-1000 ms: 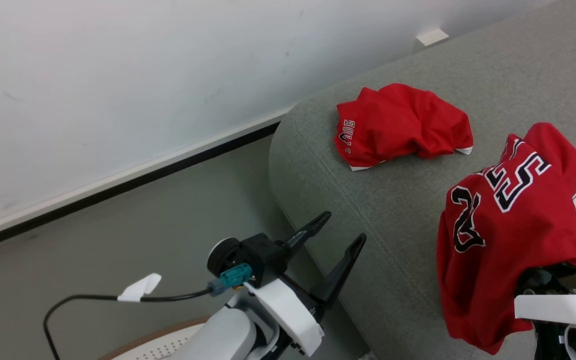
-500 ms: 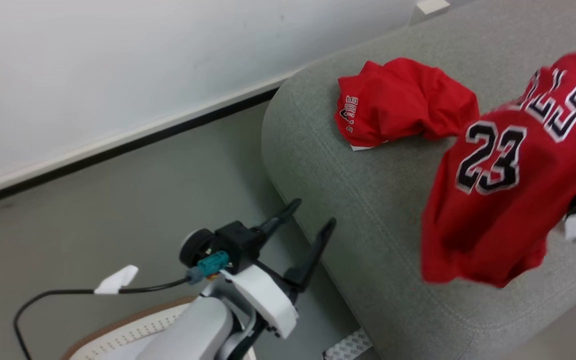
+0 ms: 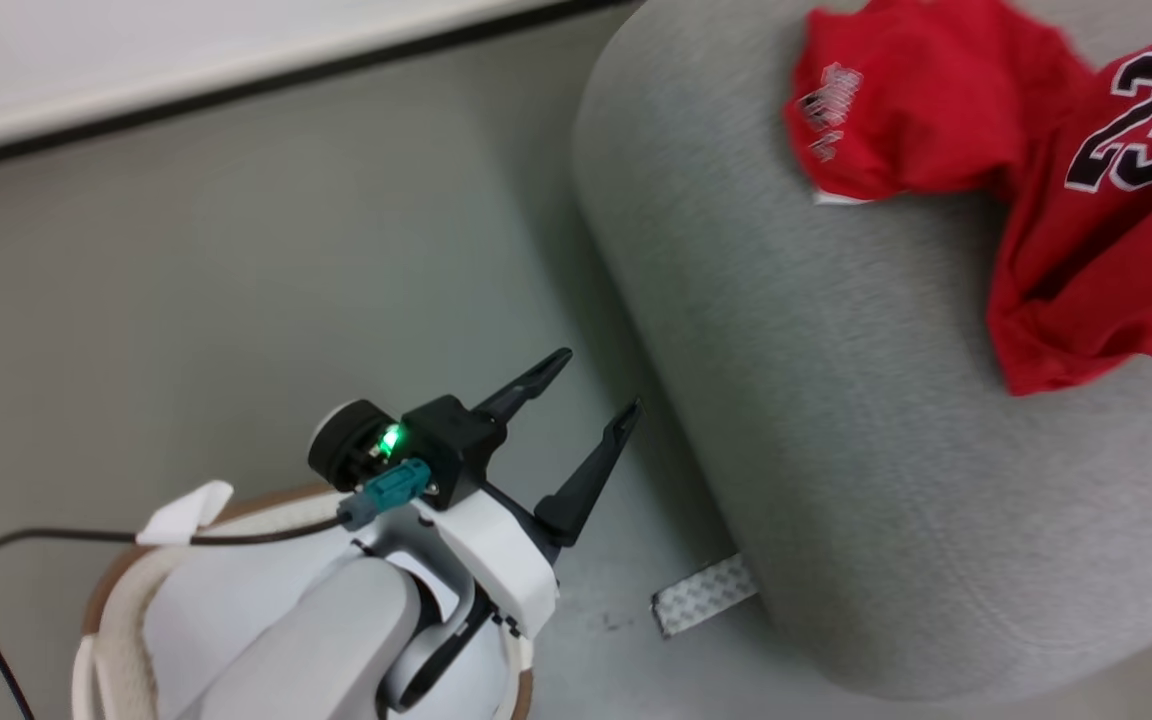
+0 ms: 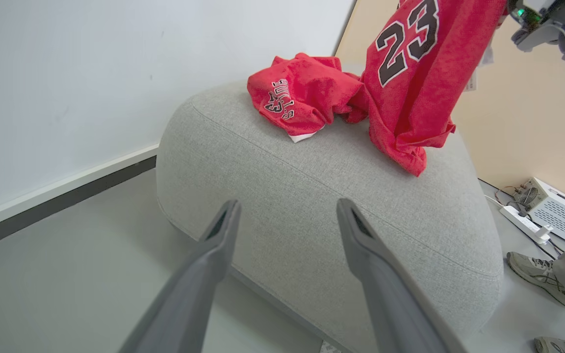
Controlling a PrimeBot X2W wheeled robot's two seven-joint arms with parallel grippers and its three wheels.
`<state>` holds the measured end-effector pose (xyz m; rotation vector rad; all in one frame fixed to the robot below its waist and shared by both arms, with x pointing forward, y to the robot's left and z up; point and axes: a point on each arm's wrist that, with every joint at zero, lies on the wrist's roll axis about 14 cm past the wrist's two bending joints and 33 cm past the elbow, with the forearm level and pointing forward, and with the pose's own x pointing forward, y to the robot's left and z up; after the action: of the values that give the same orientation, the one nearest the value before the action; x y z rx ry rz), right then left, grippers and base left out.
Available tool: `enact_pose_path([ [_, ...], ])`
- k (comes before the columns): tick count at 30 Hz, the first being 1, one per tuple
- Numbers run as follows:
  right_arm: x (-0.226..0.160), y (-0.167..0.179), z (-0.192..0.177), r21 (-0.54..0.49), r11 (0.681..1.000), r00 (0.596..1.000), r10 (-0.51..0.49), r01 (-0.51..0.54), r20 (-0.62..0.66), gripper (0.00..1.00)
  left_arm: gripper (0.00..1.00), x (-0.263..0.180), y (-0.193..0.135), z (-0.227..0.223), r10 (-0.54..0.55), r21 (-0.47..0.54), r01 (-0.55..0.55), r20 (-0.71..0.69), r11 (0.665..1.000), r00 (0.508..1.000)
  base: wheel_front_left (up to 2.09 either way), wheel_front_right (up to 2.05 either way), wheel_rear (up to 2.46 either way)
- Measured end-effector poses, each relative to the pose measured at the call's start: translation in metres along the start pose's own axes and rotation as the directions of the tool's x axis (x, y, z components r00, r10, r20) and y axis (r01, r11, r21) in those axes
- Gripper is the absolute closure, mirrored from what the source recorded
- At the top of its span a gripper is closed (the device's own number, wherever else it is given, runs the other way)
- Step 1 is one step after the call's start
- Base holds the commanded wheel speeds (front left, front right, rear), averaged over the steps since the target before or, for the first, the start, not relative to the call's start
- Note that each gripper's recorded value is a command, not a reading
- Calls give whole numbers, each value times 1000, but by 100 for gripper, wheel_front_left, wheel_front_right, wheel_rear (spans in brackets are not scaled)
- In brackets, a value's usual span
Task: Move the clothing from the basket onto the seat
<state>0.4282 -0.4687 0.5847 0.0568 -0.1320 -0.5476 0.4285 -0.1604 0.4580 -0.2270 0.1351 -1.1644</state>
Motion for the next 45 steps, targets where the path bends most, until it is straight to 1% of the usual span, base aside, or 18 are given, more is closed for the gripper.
enact_pose_path([
  [1, 5, -2, -11, -40, 999, 999, -8, 7, -33, 95, 0, -2, 6, -3, 12, -7, -12, -4, 1000, 1000, 0, 0, 0],
  [3, 11, -8, -35, -114, 993, 994, -30, 18, -108, 100, 0, -8, 19, -10, 42, -12, -43, -16, 999, 999, 0, 0, 0],
  [5, 8, -13, -71, -183, 983, 976, -52, 13, -210, 100, 0, -14, 31, -16, 75, -18, -75, -25, 997, 997, 0, 0, 0],
  [9, -8, -11, -139, -263, 964, 914, -74, -37, -399, 100, 0, -30, 50, -26, 136, -26, -137, -45, 990, 990, 0, 0, 0],
  [11, -20, -6, -169, -267, 962, 865, -84, -58, -494, 100, 0, -37, 59, -30, 165, -26, -167, -53, 986, 985, 0, 0, 0],
  [12, -29, -3, -187, -260, 963, 821, -92, -70, -564, 75, 0, -40, 63, -32, 177, -25, -179, -58, 984, 982, 0, 0, 0],
  [13, -38, 4, -204, -251, 964, 771, -93, -89, -630, 60, 0, -43, 66, -33, 187, -24, -189, -64, 982, 980, 0, 0, 0],
  [14, -43, 10, -214, -237, 967, 745, -88, -96, -662, 4, 0, -45, 68, -35, 193, -23, -195, -68, 980, 979, 0, 0, 0],
  [15, -43, 11, -214, -234, 967, 740, -86, -98, -667, 0, 0, -46, 70, -36, 198, -21, -200, -71, 980, 978, 0, 0, 0],
  [18, -44, 11, -208, -237, 966, 742, -81, -108, -666, 0, 0, -46, 69, -32, 203, -10, -204, -67, 979, 977, 0, 0, 0],
  [24, -51, 9, -189, -259, 953, 725, -66, -159, -686, 0, 0, -44, 52, -12, 196, -4, -197, -27, 980, 980, 0, 0, 0],
  [26, -59, 6, -184, -278, 940, 698, -65, -197, -713, 0, 0, -46, 43, -6, 198, -3, -198, -14, 980, 980, 0, 0, 0],
  [29, -75, 18, -180, -239, 941, 641, -31, -240, -767, 0, 0, -55, 35, 1, 223, 0, -223, -12, 975, 975, 0, 0, 0],
  [32, -85, 23, -163, -229, 929, 620, 1, -292, -785, 0, 0, -67, 30, 10, 259, 12, -259, 1, 966, 966, 0, 0, 0],
  [35, -90, 20, -138, -233, 913, 638, 37, -334, -769, 0, 0, -79, 23, 27, 296, 31, -297, 33, 954, 955, 0, 0, 0],
  [37, -89, 31, -117, -218, 903, 673, 100, -371, -732, 0, 0, -90, 21, 37, 328, 39, -331, 54, 943, 943, 0, 0, 0],
  [41, -83, 69, -62, -192, 864, 752, 272, -466, -601, 0, 0, -120, 29, 55, 431, 34, -436, 98, 899, 897, 0, 0, 0],
  [45, -95, 112, -26, -135, 814, 762, 450, -565, -466, 0, 0, -157, 39, 77, 524, 39, -535, 156, 844, 837, 0, 0, 0],
])
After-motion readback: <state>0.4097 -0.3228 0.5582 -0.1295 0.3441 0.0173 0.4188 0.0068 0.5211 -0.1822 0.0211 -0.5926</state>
